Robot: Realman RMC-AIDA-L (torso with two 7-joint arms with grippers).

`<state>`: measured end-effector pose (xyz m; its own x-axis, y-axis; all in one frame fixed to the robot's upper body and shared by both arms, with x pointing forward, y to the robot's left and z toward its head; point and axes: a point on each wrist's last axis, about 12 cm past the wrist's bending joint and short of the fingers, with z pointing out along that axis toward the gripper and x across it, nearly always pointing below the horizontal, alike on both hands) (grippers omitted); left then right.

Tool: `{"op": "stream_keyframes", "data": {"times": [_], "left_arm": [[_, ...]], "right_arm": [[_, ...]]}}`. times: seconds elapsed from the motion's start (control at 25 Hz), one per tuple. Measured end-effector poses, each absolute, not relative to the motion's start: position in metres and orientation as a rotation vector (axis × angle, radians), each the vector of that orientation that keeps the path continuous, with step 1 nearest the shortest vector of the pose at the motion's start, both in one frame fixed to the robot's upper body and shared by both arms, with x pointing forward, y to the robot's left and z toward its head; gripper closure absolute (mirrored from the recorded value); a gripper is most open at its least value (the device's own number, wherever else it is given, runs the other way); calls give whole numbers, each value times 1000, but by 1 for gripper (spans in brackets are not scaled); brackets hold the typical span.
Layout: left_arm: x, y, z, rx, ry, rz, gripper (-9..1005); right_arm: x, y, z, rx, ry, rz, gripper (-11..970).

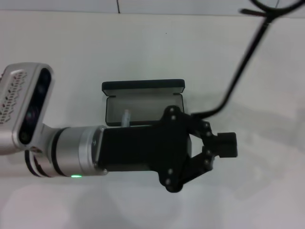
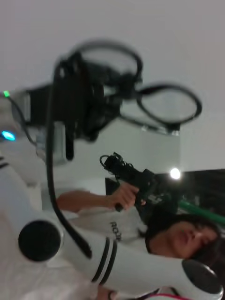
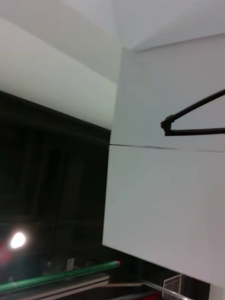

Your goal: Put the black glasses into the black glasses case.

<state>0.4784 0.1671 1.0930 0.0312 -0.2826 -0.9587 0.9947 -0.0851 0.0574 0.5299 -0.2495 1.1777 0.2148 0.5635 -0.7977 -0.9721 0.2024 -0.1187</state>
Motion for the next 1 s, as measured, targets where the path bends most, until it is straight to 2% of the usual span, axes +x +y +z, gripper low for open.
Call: {"op": "stream_keyframes", "data": {"times": [0.4, 1.0], "left_arm": [[472, 163, 1098, 967, 809, -1311, 913], [474, 171, 1099, 846, 816, -1261, 912]], "right_arm": [[539, -223, 1159, -766, 779, 1165, 875], [545, -208, 1142, -851, 917, 1128, 876]]}}
